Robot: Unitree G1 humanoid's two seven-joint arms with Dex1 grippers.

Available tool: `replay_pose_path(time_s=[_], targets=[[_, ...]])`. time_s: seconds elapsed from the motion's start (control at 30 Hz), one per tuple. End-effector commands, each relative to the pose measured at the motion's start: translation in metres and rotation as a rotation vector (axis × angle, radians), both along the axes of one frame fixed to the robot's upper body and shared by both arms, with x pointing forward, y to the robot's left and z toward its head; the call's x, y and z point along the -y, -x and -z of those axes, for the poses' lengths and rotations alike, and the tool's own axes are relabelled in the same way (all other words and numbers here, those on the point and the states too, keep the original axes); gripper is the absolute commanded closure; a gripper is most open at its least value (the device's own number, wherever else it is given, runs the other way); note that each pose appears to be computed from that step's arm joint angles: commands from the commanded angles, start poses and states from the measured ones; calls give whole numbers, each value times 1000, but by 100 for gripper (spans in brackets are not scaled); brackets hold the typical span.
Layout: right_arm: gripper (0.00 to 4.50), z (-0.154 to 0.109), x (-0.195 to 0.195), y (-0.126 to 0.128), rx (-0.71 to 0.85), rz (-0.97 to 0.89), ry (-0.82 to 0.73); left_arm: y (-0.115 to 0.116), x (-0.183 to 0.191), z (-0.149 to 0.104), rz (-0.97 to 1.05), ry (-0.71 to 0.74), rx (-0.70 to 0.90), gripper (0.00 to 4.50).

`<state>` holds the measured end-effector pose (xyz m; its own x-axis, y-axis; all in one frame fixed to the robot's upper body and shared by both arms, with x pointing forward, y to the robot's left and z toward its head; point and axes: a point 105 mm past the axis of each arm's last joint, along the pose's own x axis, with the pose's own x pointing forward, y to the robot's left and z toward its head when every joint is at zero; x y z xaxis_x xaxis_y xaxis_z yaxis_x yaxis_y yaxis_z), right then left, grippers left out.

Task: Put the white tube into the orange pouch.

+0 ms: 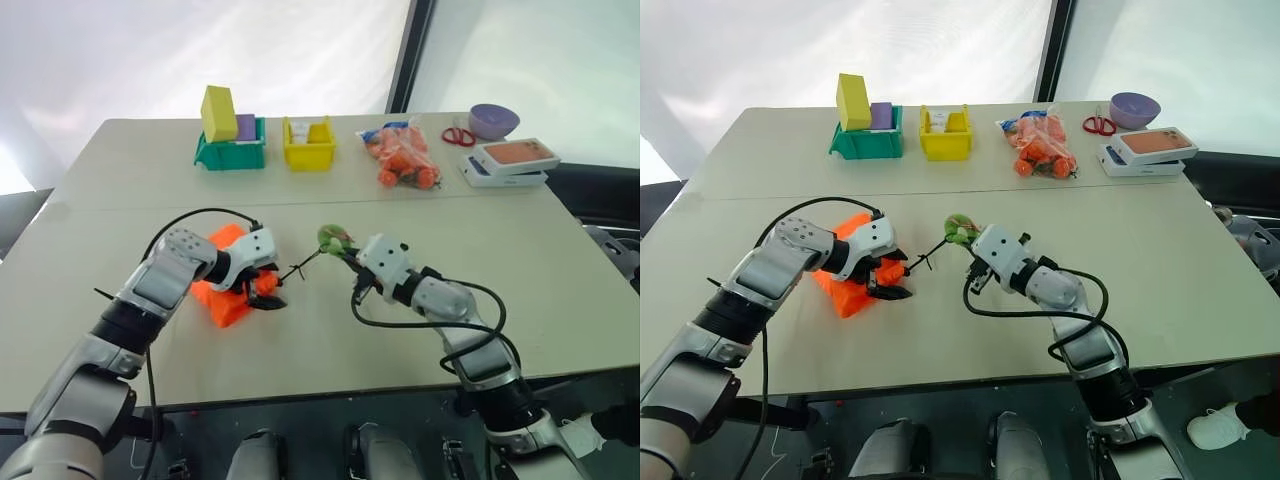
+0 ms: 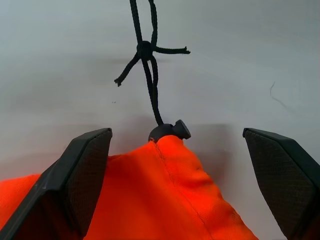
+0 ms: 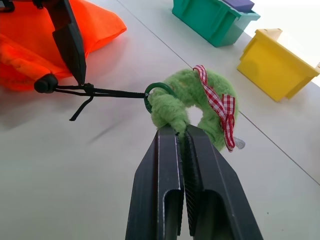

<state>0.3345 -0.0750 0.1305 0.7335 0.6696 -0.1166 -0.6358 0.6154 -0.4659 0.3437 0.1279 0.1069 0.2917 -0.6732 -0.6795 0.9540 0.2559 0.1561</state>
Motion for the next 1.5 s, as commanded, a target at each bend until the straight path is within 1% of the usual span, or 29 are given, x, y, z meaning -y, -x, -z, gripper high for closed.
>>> replay_pose_path(time_s=[0.03, 0.1, 0.17, 0.27, 0.33, 0.47, 0.7, 0.77, 0.8, 0.87, 0.9, 1.13, 1.47, 1.5], targets=[[450, -19, -3, -1, 64, -5, -20, -3, -1, -4, -4, -11, 25, 25], [450, -19, -2, -1, 65, -4, -18, -3, 0, -4, -5, -4, 23, 85], [450, -18, -2, -1, 65, -3, -17, -3, 0, -5, -7, 4, 20, 181], [450, -17, -2, -1, 64, -1, -16, -3, -1, -6, -12, 20, 14, 342], [450, -16, -1, -1, 61, 1, -15, -3, -3, -5, -19, 24, 9, 434], [450, -15, 0, 0, 58, 6, -12, -2, -7, -3, -23, 20, 8, 434], [450, -14, 1, 0, 58, 12, -9, 7, -9, -8, 13, 93, -19, 434], [450, -14, 1, 0, 60, 12, -9, 8, -10, -9, 12, 105, -29, 330], [450, -14, 0, 0, 61, 12, -9, 8, -10, -8, 8, 99, -26, 289], [450, -14, 0, 0, 61, 12, -10, 7, -11, -7, 0, 91, -19, 187], [450, -14, 0, 0, 62, 13, -10, 6, -10, -8, -2, 97, -21, 144], [450, -14, 1, 0, 61, 18, -8, 7, -2, -11, -14, 149, -63, 144], [450, -12, 2, 1, 58, 20, 1, 4, 1, -8, -75, 176, -114, 144], [450, -11, 2, 1, 58, 18, 5, 4, 1, -7, -79, 178, -116, 168]])
